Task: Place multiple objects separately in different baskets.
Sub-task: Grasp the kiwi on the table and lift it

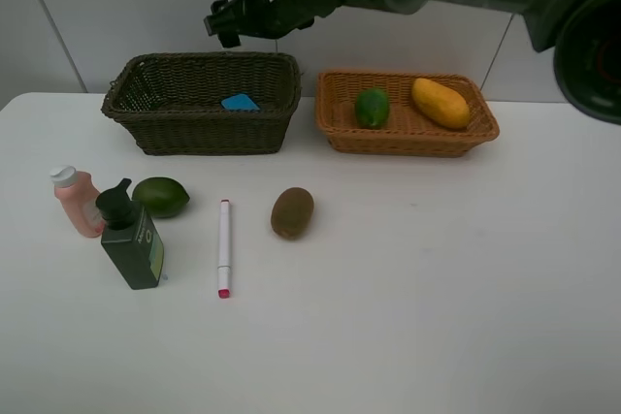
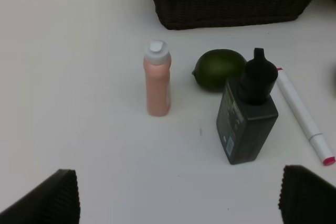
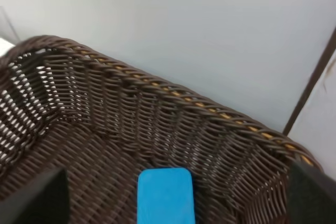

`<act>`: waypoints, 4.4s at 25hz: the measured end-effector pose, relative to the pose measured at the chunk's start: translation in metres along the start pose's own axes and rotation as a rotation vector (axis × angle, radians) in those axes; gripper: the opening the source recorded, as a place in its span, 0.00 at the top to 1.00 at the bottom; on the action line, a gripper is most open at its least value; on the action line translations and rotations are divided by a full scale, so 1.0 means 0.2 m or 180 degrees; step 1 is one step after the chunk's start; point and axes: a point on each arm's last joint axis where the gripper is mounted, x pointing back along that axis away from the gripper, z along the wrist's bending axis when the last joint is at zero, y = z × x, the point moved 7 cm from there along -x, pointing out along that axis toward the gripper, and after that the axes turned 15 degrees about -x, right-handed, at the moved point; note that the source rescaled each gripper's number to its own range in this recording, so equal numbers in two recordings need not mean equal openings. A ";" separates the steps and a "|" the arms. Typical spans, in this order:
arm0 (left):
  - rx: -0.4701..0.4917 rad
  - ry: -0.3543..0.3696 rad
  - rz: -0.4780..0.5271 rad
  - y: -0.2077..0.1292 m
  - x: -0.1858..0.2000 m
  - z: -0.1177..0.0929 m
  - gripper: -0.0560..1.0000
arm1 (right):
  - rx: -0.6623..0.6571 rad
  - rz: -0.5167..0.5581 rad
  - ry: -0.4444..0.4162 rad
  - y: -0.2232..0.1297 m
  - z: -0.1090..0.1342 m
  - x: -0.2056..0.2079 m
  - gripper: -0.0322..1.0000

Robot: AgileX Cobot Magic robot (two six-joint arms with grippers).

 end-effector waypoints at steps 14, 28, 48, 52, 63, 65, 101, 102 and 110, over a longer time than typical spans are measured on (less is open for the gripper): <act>0.0000 0.0000 0.0000 0.00 0.00 0.00 0.00 | -0.0774 0.0473 -0.0490 -0.24 -0.16 0.44 0.00; 0.0000 0.0000 0.0000 0.00 0.00 0.00 0.00 | -0.1814 0.1325 -0.1223 -0.59 -0.04 0.60 0.00; 0.0000 0.0000 0.0000 0.00 0.00 0.00 0.00 | -0.2122 0.1958 -0.1405 -1.02 -0.01 0.33 0.00; 0.0000 0.0000 0.0000 0.00 0.00 0.00 0.00 | -0.2133 0.1979 -0.1428 -1.06 -0.03 0.30 0.00; 0.0000 0.0000 0.0000 0.00 0.00 0.00 0.00 | -0.2214 0.2087 -0.1499 -1.13 -0.04 0.27 0.00; 0.0000 0.0000 0.0000 0.00 0.00 0.00 0.00 | -0.2216 0.2078 -0.1482 -1.13 -0.04 0.27 0.00; 0.0000 0.0000 0.0000 0.00 0.00 0.00 0.00 | -0.2304 0.2108 -0.1432 -1.12 -0.04 0.27 0.88; 0.0000 0.0000 0.0000 0.00 0.00 0.00 0.00 | -0.2307 0.2098 -0.1423 -1.11 -0.03 0.27 0.88; 0.0000 0.0000 0.0000 0.00 0.00 0.00 0.00 | -0.2325 0.1989 -0.1356 -0.93 -0.01 0.41 0.88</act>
